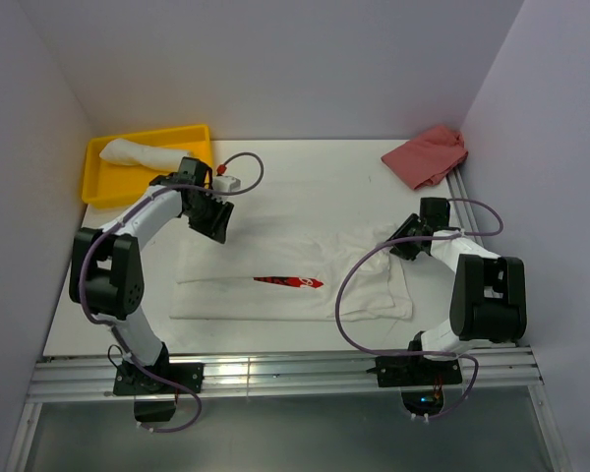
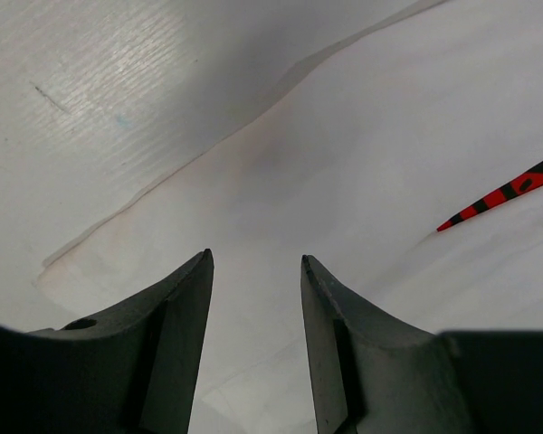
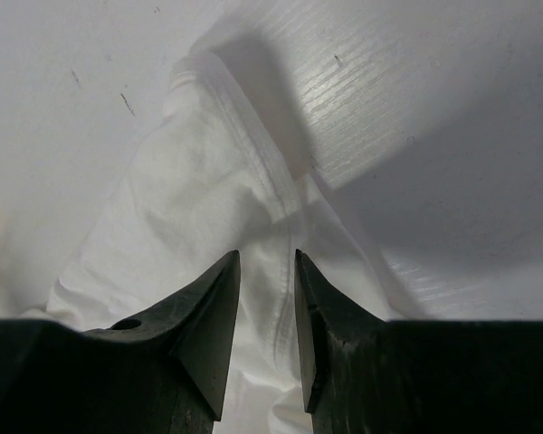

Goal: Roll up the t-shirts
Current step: Fold the tshirt, then roll the tshirt

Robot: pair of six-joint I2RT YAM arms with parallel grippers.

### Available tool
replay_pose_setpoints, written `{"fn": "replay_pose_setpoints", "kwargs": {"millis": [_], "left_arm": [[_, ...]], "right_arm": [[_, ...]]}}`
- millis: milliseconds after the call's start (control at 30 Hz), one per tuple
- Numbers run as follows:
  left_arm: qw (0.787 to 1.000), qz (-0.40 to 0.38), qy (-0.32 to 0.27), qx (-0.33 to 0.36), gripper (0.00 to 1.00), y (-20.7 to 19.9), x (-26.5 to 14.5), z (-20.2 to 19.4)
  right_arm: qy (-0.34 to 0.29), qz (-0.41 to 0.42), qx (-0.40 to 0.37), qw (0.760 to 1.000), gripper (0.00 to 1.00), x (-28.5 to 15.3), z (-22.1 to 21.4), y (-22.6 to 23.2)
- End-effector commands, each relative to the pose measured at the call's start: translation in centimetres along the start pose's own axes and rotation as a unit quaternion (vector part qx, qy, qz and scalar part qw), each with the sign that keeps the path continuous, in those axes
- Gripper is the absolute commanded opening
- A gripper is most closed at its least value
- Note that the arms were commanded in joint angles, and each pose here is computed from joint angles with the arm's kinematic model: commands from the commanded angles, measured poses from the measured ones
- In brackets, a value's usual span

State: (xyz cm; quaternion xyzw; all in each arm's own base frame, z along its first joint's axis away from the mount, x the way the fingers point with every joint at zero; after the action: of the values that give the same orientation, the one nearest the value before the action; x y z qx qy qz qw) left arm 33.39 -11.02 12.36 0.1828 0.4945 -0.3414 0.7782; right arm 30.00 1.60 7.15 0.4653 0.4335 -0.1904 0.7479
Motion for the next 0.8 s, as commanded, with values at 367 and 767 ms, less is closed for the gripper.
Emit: {"fn": "replay_pose_setpoints", "kwargs": {"millis": [367,767], "left_arm": [[1.0,0.008,-0.022,0.001,0.51,1.1,-2.2,-1.7],[0.999,0.025,-0.01,-0.033,0.52,3.6,-2.4,-5.0]], "right_arm": [[0.014,0.043,0.007,0.999,0.34,0.0,-1.4,-0.2],[-0.041,-0.011,-0.015,0.999,0.02,-0.4,1.5,0.3]]}}
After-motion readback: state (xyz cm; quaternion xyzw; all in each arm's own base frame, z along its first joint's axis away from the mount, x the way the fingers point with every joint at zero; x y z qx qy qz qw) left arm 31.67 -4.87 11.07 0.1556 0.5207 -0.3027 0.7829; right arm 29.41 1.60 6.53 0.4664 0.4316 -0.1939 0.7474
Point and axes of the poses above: each gripper's point midway between its finger pads, its own x axis out along the fingers, its own y axis along the line the jaws close on, z = x × y, the point moved 5 cm from there along -x, back along the fingers, and after that the axes turned 13 degrees about x, right-handed, at the moved point
